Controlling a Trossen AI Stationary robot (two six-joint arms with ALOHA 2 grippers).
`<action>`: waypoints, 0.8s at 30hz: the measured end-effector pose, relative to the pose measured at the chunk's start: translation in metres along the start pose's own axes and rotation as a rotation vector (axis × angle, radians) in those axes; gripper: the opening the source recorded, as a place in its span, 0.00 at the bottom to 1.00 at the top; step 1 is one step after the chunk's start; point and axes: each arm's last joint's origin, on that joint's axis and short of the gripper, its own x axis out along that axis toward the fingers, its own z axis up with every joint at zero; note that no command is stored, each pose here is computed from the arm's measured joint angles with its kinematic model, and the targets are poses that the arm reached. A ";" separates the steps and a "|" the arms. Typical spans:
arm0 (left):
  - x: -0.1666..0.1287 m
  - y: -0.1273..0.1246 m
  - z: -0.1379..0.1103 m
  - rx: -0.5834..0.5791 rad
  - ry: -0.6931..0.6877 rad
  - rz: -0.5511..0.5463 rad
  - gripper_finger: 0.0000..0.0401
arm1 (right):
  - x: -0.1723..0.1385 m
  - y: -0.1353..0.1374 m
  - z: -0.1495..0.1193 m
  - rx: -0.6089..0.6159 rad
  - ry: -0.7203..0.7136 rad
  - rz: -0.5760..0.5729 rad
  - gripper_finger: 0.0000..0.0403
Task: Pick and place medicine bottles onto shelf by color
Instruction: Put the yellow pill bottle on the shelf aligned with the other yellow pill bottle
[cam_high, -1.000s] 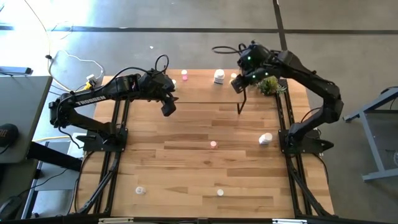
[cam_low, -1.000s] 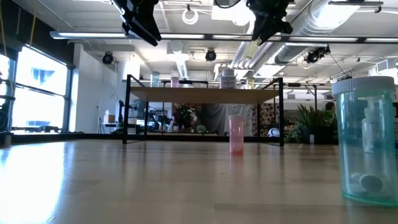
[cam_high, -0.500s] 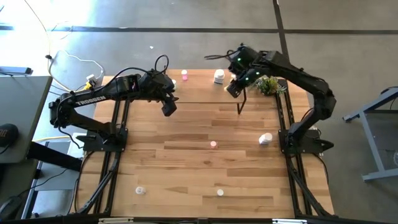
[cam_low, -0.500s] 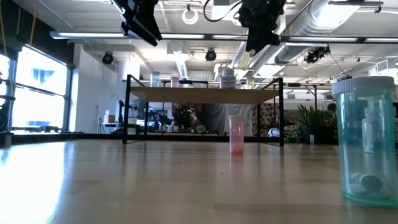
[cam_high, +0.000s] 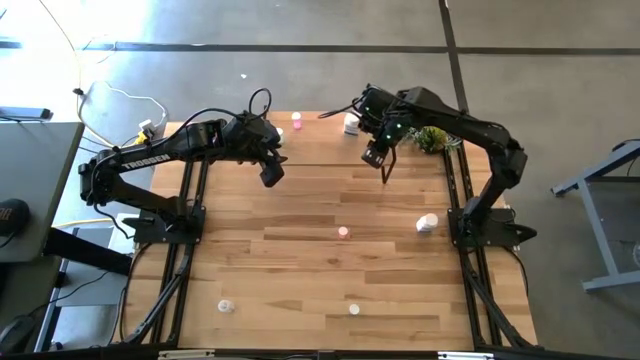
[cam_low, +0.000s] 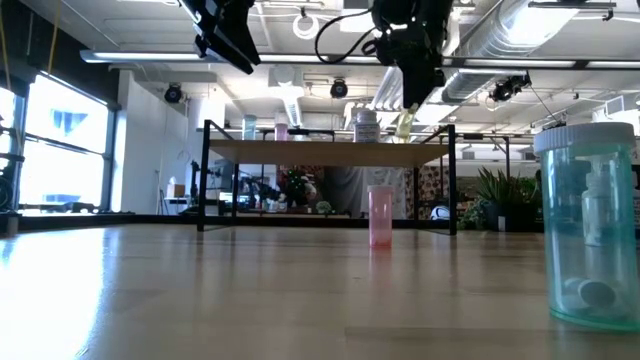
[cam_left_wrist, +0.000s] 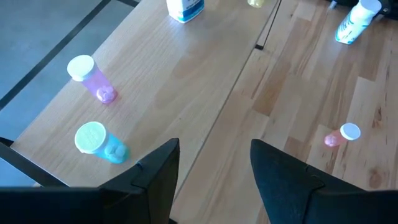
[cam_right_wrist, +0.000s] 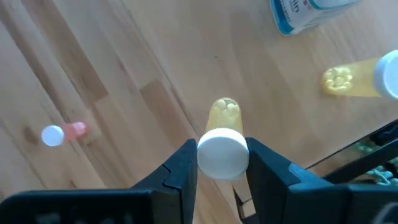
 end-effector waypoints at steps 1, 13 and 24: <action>0.000 0.000 0.000 0.000 0.000 0.000 0.46 | 0.000 0.000 -0.001 -0.003 0.006 -0.006 0.25; 0.000 0.000 0.000 0.007 0.000 0.000 0.46 | -0.001 -0.004 -0.012 -0.028 0.125 -0.097 0.25; 0.000 0.000 0.000 0.000 0.000 0.000 0.46 | -0.001 -0.004 -0.012 -0.037 0.125 -0.101 0.29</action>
